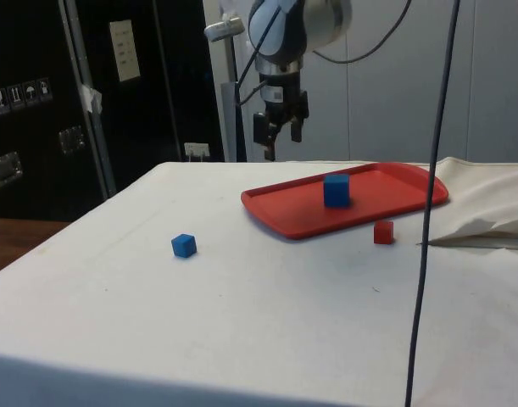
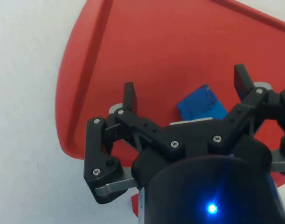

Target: Pick up the largest block and place it onto the tray.

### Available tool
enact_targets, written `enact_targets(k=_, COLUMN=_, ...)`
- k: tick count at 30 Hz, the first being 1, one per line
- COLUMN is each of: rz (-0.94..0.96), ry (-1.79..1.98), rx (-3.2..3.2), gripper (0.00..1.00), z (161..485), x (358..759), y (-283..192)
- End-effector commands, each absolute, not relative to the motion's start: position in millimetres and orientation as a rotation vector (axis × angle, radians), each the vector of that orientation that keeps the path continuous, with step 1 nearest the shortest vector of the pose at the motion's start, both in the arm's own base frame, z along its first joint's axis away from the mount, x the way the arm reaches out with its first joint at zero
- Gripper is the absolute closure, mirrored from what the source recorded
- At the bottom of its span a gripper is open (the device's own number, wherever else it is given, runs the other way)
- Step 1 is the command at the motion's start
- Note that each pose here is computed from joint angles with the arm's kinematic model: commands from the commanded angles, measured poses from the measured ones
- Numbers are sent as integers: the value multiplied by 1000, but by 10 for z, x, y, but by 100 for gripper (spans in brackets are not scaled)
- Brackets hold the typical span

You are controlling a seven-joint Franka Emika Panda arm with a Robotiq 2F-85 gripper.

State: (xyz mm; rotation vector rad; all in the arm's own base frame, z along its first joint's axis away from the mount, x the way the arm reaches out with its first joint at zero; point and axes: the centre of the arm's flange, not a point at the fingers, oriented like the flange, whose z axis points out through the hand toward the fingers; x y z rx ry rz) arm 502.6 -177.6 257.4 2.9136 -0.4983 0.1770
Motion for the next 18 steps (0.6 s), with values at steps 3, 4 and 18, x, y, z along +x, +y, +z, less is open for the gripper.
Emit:
enact_targets(k=3, rz=159, ry=-494, rx=2903, gripper=0, z=2562, x=5117, y=-1702)
enact_targets(k=4, rz=155, ry=-494, rx=2902, gripper=0, z=2559, x=5133, y=-1687)
enact_targets(k=18, rz=170, ry=-464, rx=2902, gripper=0, z=2703, x=5416, y=-1496)
